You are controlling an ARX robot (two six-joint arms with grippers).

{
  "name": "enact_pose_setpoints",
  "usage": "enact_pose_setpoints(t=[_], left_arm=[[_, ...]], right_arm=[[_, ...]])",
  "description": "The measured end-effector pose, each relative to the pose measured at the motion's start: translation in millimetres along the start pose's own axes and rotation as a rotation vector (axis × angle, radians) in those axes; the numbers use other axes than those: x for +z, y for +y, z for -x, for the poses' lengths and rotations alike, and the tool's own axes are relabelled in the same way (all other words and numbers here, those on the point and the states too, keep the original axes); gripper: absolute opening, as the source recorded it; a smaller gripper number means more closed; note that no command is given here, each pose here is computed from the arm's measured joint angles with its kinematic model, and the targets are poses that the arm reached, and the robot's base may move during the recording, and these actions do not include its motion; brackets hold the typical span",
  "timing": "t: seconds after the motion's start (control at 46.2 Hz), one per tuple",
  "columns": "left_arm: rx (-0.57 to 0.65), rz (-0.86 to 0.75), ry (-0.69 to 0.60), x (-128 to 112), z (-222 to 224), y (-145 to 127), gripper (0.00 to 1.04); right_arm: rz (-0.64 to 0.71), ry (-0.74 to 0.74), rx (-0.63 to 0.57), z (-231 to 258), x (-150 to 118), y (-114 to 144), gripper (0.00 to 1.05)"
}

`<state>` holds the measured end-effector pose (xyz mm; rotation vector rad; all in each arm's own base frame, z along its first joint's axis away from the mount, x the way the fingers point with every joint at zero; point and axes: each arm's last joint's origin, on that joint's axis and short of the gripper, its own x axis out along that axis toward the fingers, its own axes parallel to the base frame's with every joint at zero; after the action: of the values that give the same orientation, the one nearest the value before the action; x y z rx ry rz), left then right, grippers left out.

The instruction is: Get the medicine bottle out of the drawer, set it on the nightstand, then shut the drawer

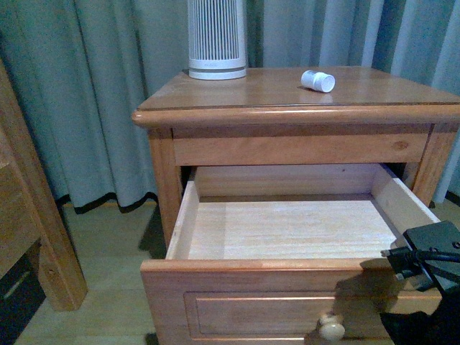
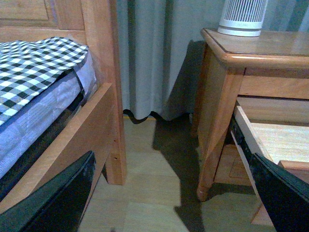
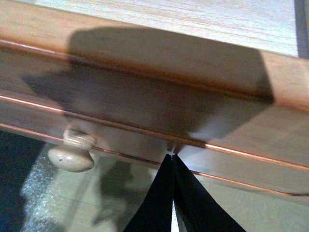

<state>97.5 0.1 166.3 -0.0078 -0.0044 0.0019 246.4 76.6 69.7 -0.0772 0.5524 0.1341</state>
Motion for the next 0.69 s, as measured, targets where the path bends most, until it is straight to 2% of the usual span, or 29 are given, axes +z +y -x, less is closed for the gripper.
enact_pose_setpoints(t=[0.692], left_arm=[[0.000,0.000,0.000,0,0,0,0.98]], right_arm=[[0.097,-0.115,-0.067,-64,55,-2,0.03]])
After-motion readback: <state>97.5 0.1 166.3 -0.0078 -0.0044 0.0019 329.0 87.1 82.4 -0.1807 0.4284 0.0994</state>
